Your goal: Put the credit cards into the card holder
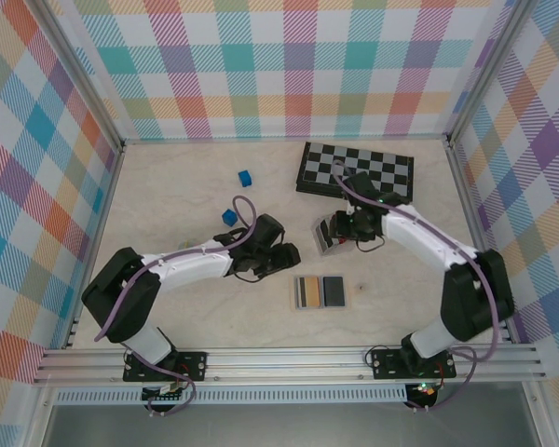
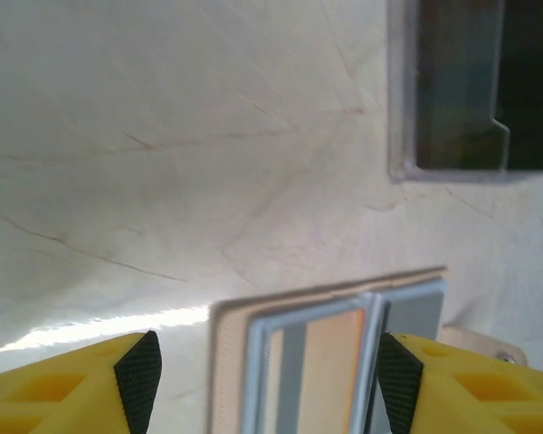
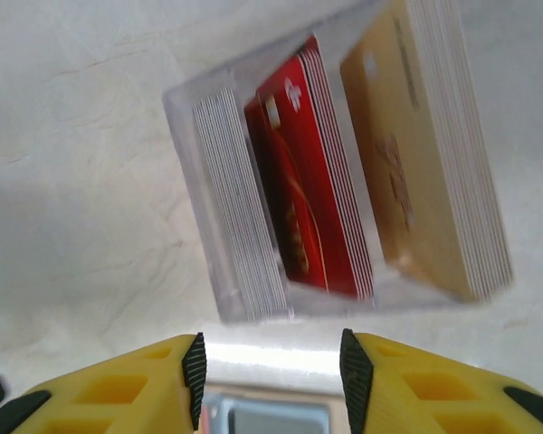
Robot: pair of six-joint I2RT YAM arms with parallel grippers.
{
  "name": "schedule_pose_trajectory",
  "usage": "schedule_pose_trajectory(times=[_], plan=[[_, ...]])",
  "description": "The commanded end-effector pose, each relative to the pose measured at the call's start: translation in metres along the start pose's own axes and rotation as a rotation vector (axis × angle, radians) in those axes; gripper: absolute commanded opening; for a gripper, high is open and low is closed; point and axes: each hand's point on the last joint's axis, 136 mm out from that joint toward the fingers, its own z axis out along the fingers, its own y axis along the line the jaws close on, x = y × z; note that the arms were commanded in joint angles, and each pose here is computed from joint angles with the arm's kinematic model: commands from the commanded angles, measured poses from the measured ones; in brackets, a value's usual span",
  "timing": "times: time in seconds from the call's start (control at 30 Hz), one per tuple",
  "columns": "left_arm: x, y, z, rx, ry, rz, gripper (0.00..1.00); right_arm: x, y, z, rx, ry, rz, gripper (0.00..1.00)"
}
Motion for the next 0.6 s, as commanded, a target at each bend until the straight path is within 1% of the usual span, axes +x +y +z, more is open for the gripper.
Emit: schedule_pose_trajectory(times=[0.0, 0.13, 0.37, 0.57], plan=[[-0.015, -0.004, -0.011, 0.028, -0.055, -0.035, 0.67, -0.008, -0.007, 0.007, 0.171, 0.011, -0.165, 0.48], [-0.019, -0.005, -0.014, 0.033, -0.072, -0.040, 0.69, -0.021, 0.001, 0.019, 0.246, 0.012, -0.253, 0.50], [-0.021, -0.004, -0.013, 0.039, -0.080, -0.050, 0.71, -0.019, 0.014, 0.040, 0.288, 0.052, -0.336, 0.51], [-0.021, -0.002, -0.013, 0.033, -0.077, -0.050, 0.71, -0.018, 0.003, 0.052, 0.421, 0.062, -0.383, 0.50]])
